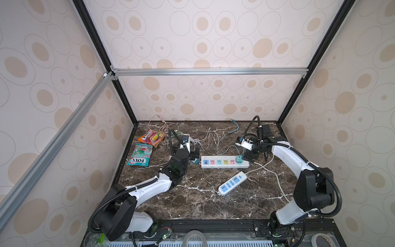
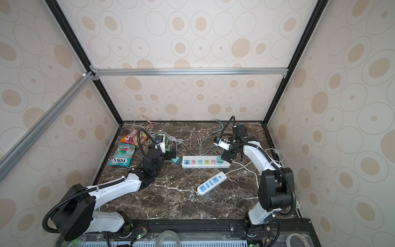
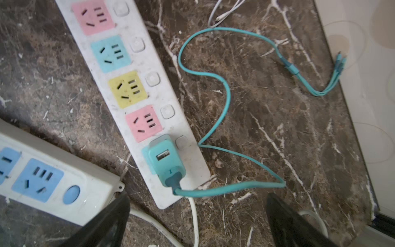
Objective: Insert the plug
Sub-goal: 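Open the right gripper and raise it off the plugged charger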
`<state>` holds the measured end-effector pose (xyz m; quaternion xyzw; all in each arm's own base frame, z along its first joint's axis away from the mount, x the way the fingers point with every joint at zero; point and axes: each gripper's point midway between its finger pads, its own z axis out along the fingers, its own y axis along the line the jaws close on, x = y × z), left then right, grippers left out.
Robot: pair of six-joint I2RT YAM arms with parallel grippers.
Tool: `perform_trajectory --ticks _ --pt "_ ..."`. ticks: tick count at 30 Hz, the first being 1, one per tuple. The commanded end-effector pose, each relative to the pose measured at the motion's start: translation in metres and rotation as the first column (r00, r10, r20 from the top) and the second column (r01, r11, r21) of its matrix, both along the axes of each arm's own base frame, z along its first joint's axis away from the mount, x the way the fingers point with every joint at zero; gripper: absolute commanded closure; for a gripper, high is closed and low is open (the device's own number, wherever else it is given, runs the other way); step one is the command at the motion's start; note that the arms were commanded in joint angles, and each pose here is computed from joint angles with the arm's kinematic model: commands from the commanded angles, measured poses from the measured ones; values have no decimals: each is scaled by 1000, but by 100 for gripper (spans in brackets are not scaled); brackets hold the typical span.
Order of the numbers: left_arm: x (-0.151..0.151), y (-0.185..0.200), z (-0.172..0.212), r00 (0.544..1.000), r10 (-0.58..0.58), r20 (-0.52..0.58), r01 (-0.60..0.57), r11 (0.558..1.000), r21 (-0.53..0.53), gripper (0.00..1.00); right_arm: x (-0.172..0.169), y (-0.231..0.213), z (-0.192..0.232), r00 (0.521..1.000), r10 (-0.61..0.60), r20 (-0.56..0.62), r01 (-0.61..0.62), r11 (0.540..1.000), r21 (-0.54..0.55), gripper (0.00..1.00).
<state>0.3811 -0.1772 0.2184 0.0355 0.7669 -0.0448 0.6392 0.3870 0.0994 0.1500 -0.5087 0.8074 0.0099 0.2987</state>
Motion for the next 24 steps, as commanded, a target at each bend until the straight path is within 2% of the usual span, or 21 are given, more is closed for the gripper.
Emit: perform_trajectory --ticks 1,4,7,9,12,13,14,19,21,24 --pt "9 1 9 1000 31 -2 -32 998 -54 2 23 19 55 980 -171 104 137 951 276 0" --pt "11 4 6 999 46 -9 -46 997 -65 2 31 32 76 959 -277 65 221 869 443 1" --pt "12 7 5 998 56 -14 -57 995 -77 2 40 42 81 927 -372 -48 343 789 510 5" --pt "12 11 3 997 70 -18 -71 994 -84 1 42 53 75 910 -387 -149 405 759 510 7" --pt "12 17 0 996 91 -25 -93 991 -92 2 47 67 52 861 -433 -266 508 753 418 11" --pt "12 19 0 995 96 -27 -98 990 -97 2 53 63 43 820 -497 -283 571 733 370 11" --pt "12 21 -1 994 103 -30 -106 989 -102 2 64 54 34 757 -581 -298 653 682 329 12" --pt "12 27 -5 993 110 -44 -115 986 -118 2 83 72 -5 558 -675 -483 825 515 233 17" --pt "12 28 -6 993 108 -52 -114 986 -120 2 98 80 -17 511 -678 -528 857 450 251 16" --pt "12 29 -8 993 107 -56 -113 986 -122 2 125 75 -37 437 -741 -510 899 355 255 22"
